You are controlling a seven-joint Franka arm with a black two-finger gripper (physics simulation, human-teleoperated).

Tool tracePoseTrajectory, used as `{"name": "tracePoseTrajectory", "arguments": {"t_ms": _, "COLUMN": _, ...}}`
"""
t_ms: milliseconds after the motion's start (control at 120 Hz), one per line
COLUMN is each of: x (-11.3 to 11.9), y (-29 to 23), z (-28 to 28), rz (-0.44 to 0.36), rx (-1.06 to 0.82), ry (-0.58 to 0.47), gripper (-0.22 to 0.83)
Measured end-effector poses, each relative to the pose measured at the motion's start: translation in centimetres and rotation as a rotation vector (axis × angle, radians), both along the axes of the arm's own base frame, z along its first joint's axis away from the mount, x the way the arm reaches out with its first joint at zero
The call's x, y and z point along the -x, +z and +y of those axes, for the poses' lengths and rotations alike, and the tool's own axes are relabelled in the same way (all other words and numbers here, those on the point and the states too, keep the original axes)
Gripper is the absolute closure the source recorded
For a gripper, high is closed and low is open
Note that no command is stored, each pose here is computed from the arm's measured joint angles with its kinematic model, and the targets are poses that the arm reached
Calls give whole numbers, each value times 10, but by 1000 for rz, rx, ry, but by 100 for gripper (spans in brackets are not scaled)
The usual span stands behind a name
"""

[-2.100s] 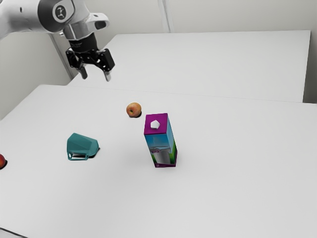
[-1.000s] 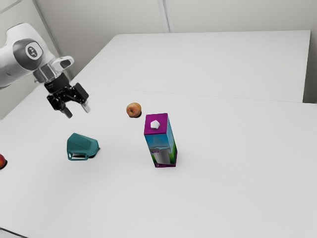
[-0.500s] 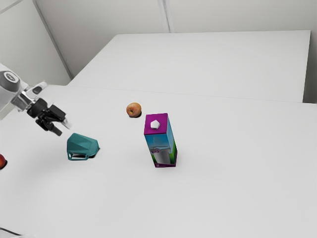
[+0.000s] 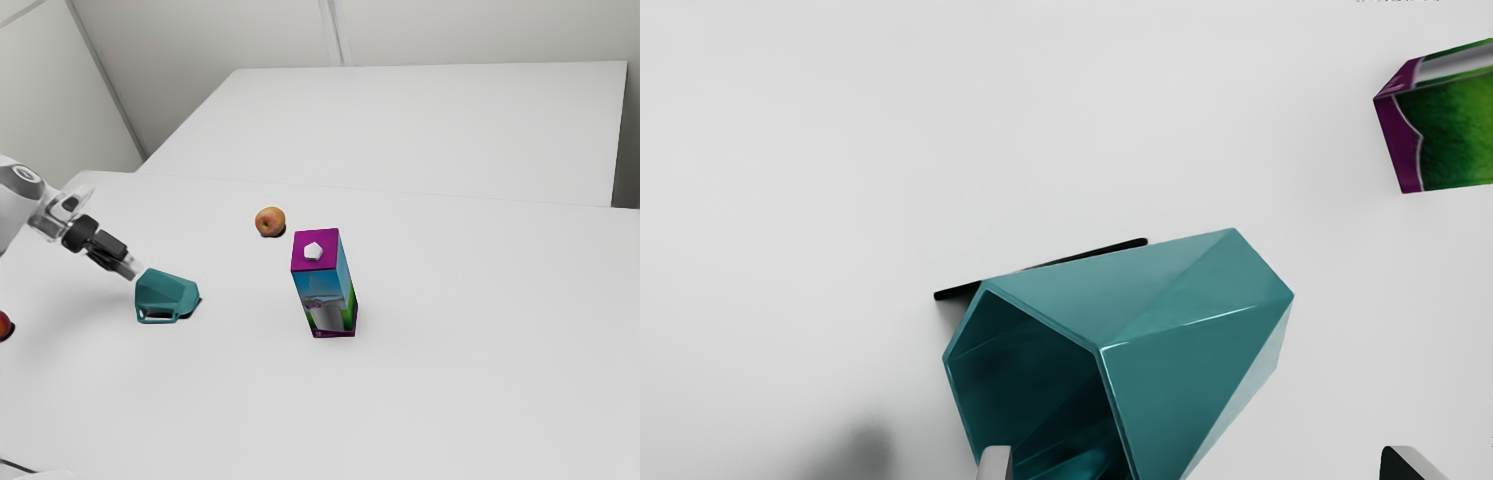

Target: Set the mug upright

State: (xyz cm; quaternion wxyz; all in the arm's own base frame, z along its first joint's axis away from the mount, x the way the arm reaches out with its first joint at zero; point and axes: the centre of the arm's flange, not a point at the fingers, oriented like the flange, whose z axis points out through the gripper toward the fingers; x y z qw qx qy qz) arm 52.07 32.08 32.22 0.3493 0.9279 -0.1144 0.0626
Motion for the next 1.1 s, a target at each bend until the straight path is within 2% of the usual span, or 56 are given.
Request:
{"name": "tracePoseTrajectory", "arguments": {"t_ms": 292, "x": -4, "y": -25, "z": -10, "rz": -63, "rx": 92, "ry": -36, "gripper": 0}}
{"name": "tracePoseTrajectory", "arguments": {"t_ms": 425, "x": 0, "y": -29, "z": -16, "rz": -55, "rx": 135, "ry": -51, "gripper": 1}}
{"name": "tracePoseTrajectory", "arguments": {"t_ms": 533, "x": 3, "y": -35, "z": -19, "rz": -42, "rx": 161, "ry": -60, "gripper": 5}}
{"name": "tracePoseTrajectory", "arguments": {"t_ms": 667, "x": 6, "y": -38, "z": -20, "rz": -35, "rx": 179, "ry": -67, "gripper": 17}}
{"name": "tracePoseTrajectory", "arguments": {"t_ms": 967, "x": 6, "y": -39, "z": -23, "rz": -35, "rx": 193, "ry": -81, "gripper": 58}}
{"name": "tracePoseTrajectory", "arguments": {"t_ms": 1100, "x": 5, "y": -37, "z": -24, "rz": -41, "rx": 191, "ry": -88, "gripper": 67}}
